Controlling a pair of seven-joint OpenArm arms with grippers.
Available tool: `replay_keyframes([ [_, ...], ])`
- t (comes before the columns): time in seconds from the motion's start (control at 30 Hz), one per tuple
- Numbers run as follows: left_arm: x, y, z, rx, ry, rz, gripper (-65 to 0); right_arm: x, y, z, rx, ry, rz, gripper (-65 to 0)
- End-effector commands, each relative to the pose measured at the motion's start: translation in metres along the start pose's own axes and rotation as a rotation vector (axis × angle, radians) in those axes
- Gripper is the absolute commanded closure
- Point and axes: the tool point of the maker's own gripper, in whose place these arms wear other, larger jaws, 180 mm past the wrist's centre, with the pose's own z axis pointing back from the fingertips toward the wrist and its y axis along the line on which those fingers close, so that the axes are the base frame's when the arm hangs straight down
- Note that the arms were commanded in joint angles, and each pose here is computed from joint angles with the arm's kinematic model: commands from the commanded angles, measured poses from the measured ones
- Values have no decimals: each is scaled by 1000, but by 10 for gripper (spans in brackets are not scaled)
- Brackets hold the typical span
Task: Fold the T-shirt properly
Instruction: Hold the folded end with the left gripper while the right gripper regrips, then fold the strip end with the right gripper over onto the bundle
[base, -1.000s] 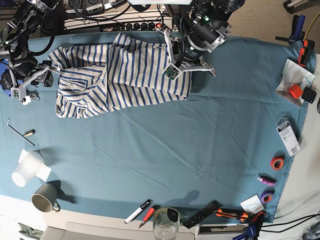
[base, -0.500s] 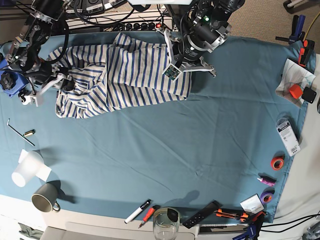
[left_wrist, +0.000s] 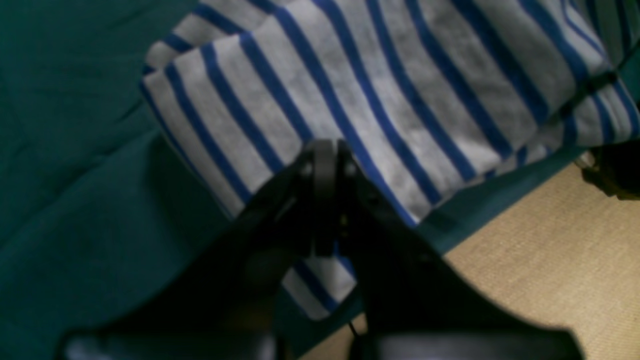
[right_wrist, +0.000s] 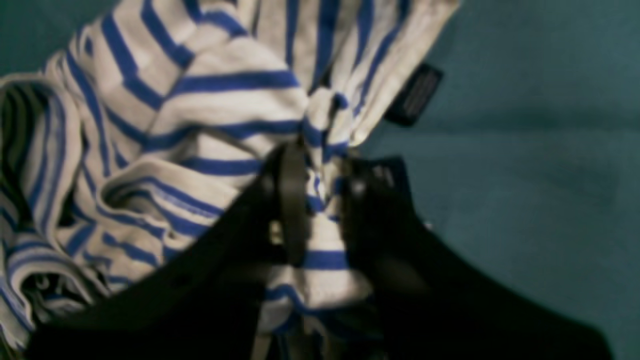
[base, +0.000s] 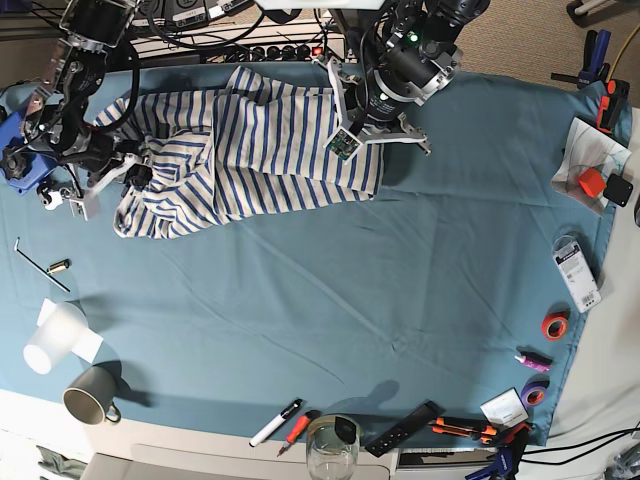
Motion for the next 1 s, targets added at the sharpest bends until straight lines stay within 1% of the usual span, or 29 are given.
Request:
replay_keyframes([
  [0.0, 11, 0, 3, 2, -43, 3, 0, -16, 0, -3, -6, 72, 7, 0],
  [0.1, 11, 0, 3, 2, -43, 3, 0, -7, 0, -3, -10, 37, 10, 0],
  [0.17, 10, 0, 3, 2, -43, 2, 0, 4, -3, -3, -31, 14, 24, 0],
  [0.23, 10, 0, 3, 2, -43, 2, 0, 24, -6, 0, -55, -36, 27, 0],
  [0.33, 10, 0, 3, 2, -43, 2, 0, 59, -14, 9, -100, -113, 4, 0],
  [0.47, 10, 0, 3, 2, -43, 2, 0, 96, -23, 22, -168, -161, 27, 0],
  [0.57, 10, 0, 3, 2, -42, 2, 0, 110, -26, 28, -192, -185, 42, 0],
  [0.77, 11, 0, 3, 2, -44, 2, 0, 127, -29, 35, -214, -235, 56, 0],
  [0.83, 11, 0, 3, 2, -43, 2, 0, 135, -32, 39, -243, -256, 67, 0],
  [0.97, 10, 0, 3, 2, -43, 2, 0, 162, -42, 53, -342, -310, 99, 0],
])
